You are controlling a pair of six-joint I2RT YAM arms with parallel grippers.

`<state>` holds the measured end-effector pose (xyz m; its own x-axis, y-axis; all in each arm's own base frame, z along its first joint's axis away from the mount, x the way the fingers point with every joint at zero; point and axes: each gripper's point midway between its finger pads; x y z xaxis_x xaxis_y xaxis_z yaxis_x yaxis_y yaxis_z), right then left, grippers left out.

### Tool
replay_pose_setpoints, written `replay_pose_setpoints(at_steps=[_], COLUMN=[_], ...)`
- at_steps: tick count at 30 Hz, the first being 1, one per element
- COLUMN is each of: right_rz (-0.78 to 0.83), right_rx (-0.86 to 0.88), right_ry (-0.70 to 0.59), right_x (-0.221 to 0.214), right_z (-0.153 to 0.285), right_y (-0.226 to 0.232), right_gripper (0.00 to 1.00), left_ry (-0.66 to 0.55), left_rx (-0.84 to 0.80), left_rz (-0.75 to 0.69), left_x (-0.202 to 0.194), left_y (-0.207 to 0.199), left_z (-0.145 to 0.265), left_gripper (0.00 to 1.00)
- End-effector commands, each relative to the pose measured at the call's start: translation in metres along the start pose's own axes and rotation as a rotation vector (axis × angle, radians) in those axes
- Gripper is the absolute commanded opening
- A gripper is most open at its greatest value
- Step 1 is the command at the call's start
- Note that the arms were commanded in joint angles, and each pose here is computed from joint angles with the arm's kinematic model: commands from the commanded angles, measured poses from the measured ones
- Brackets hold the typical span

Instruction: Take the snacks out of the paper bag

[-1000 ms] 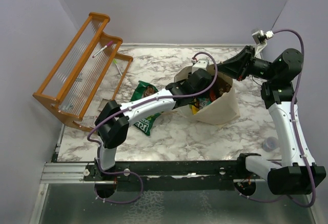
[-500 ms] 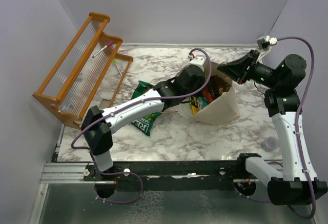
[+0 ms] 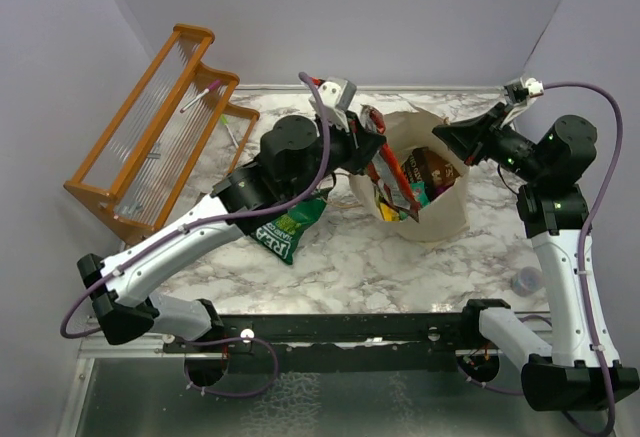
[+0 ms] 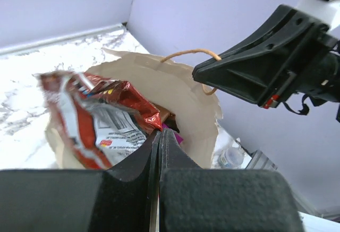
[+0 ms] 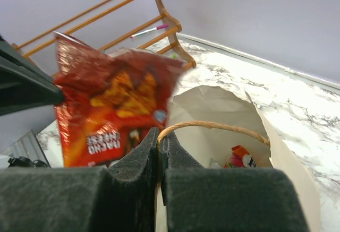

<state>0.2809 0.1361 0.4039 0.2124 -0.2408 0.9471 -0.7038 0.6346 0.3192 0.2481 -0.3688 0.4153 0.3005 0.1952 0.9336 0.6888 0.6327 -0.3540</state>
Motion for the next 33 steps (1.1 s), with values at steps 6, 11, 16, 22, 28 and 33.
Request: replay_pose_setpoints(at_steps=[6, 11, 16, 22, 28, 33], right_rz=[0.018, 0.024, 0.024, 0.024, 0.034, 0.039], right_rx=[-0.076, -0.104, -0.110, -0.111, -0.122, -0.128], right_ry=[-0.004, -0.007, -0.008, -0.009, -0.013, -0.016], right_x=[-0.003, -0.005, -0.007, -0.007, -0.005, -0.005], right_z=[0.001, 0.002, 0.002, 0.001, 0.002, 0.003], right_y=[-0.013, -0.019, -0.021, -0.023, -0.024, -0.023], right_gripper=[0.02, 0.02, 0.02, 0.01, 0.02, 0.02], left_ry=[-0.300, -0.372, -0.406, -0.320, -0.164, -0.036], left_rx=[-0.084, 0.025, 0.202, 0.380, 0.562, 0.759], left_rz=[-0.148, -0.229, -0.255, -0.266, -0.283, -0.318], left_x=[0.105, 0.142, 0.154, 0.130, 0.077, 0.032], left_y=[-0.020, -0.002, 0.035, 0.076, 0.117, 0.153], left_z=[0.082, 0.130, 0.180, 0.214, 0.214, 0.202], left_gripper=[0.00, 0.00, 0.00, 0.00, 0.00, 0.00])
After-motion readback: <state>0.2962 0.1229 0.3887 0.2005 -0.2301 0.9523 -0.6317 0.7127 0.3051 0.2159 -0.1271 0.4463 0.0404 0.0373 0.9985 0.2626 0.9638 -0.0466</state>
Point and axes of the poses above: each gripper's point midway between its finger pads, its own z axis back along the fingers, its own y axis along the line the jaws close on, x = y × z, and after that the axes turned 4 degrees about -z, right-handed
